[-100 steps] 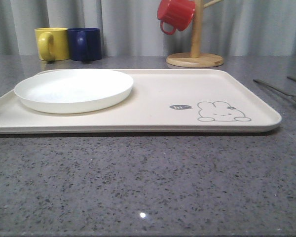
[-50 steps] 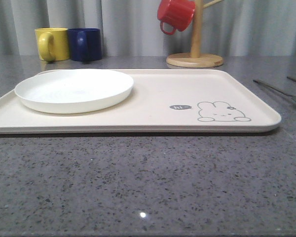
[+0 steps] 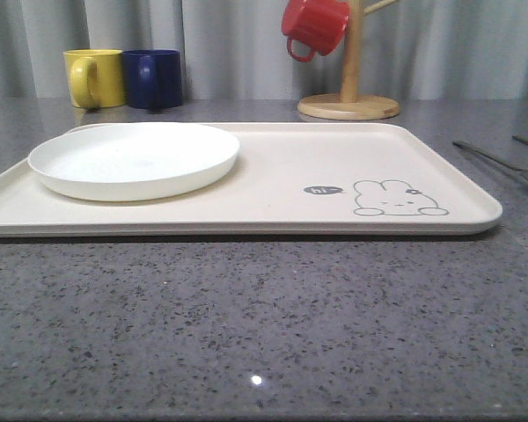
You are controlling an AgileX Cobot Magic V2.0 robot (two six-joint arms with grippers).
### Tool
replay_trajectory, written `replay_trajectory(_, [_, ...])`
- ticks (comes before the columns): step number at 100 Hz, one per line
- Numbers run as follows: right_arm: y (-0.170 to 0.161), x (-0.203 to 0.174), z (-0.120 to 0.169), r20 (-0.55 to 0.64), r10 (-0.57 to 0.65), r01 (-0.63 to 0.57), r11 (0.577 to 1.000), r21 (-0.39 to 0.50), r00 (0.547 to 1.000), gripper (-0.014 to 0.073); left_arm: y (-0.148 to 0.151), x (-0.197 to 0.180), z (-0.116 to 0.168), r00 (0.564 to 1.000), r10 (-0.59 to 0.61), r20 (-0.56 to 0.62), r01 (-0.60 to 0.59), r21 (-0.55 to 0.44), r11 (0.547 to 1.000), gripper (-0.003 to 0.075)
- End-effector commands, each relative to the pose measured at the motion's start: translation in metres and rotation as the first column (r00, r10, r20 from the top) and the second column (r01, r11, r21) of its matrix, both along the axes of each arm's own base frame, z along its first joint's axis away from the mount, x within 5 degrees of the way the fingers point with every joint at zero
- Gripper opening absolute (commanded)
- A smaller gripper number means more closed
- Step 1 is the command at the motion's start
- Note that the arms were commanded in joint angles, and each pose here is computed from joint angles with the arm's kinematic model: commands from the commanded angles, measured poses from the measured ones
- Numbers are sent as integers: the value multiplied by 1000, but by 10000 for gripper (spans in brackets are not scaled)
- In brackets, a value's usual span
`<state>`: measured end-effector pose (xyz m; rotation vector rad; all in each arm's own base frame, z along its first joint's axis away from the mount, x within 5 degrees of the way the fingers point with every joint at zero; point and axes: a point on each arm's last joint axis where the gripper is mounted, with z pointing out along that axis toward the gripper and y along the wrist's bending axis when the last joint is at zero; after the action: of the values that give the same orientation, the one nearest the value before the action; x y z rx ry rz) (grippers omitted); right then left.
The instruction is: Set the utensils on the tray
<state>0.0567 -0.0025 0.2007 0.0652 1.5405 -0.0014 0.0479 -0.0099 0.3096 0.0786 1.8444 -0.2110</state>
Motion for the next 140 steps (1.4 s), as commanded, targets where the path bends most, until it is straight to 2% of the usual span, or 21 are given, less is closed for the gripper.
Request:
replay_trajectory(1, [0, -2, 8, 94, 0, 3, 1000, -27, 996, -74, 0, 1, 13, 997, -1, 82, 3, -22, 1000, -19])
replay_trajectory(63, [0, -2, 10, 112, 1, 2, 1000, -29, 994, -74, 0, 1, 13, 997, -1, 82, 3, -22, 1000, -19])
replay_trajectory(75, [1, -4, 21, 122, 4, 0, 1000, -30, 992, -74, 0, 1, 13, 997, -1, 82, 3, -22, 1000, -19])
replay_trajectory(84, [0, -6, 35, 67, -4, 6, 1000, -26, 998, -74, 0, 1, 13, 997, -1, 82, 3, -22, 1000, -19])
replay_trajectory(93, [-1, -4, 47, -63, -14, 12, 1000, -19, 998, -74, 0, 1, 13, 997, -1, 82, 3, -22, 1000, -19])
replay_trajectory(107, [-3, 6, 66, -299, -25, 23, 1000, -10, 954, -58, 0, 1, 13, 997, -1, 82, 3, -22, 1000, -19])
replay_trajectory(116, [-3, 20, 80, -405, -22, 25, 1000, 2, 914, 8, 0, 1, 13, 997, -1, 82, 3, -22, 1000, -19])
replay_trajectory(133, [-4, 52, 114, -528, -15, 30, 999, 20, 849, 281, 0, 1, 13, 997, -1, 82, 3, -22, 1000, -19])
replay_trajectory(140, [-3, 68, 127, -563, 3, 27, 999, 45, 827, 351, 0, 1, 13, 997, -1, 82, 3, -22, 1000, -19])
